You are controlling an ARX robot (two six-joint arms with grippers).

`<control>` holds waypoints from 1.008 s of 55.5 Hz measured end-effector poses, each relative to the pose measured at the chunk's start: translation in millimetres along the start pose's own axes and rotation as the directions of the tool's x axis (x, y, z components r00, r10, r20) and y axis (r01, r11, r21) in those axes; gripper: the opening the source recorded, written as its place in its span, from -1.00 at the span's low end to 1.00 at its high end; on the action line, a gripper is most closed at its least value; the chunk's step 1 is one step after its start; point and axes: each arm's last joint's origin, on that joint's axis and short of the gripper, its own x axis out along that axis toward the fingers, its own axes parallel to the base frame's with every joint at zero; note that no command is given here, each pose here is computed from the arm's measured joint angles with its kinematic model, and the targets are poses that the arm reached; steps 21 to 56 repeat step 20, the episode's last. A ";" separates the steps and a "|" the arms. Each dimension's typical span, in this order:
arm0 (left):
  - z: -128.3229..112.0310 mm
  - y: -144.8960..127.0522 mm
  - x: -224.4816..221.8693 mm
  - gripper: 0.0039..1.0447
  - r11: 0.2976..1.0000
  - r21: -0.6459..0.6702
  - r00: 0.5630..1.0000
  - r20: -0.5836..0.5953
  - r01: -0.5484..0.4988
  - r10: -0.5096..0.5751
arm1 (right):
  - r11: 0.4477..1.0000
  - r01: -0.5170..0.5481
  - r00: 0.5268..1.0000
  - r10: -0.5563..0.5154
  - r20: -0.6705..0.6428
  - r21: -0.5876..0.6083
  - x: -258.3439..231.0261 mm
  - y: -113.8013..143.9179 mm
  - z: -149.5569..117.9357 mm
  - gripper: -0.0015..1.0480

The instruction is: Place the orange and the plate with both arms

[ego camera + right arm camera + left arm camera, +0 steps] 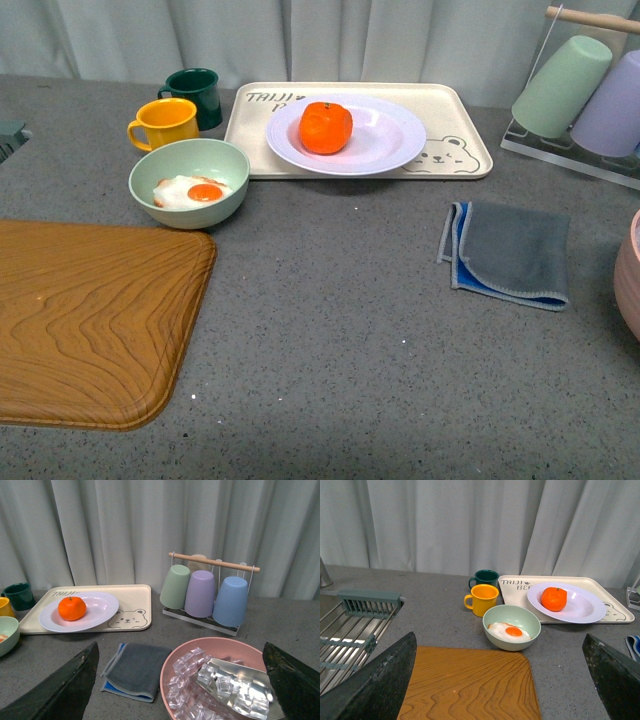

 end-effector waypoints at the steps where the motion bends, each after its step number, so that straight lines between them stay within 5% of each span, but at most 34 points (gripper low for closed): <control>1: 0.0 0.0 0.0 0.88 1.000 0.000 1.000 0.000 0.000 0.000 | 1.000 0.000 1.000 0.000 0.000 0.000 0.0 0.0 0.0 0.82; 56: 0.0 0.0 0.0 0.88 1.000 0.000 1.000 0.000 0.000 0.000 | 1.000 0.000 1.000 0.000 0.000 0.000 0.0 0.0 0.0 0.82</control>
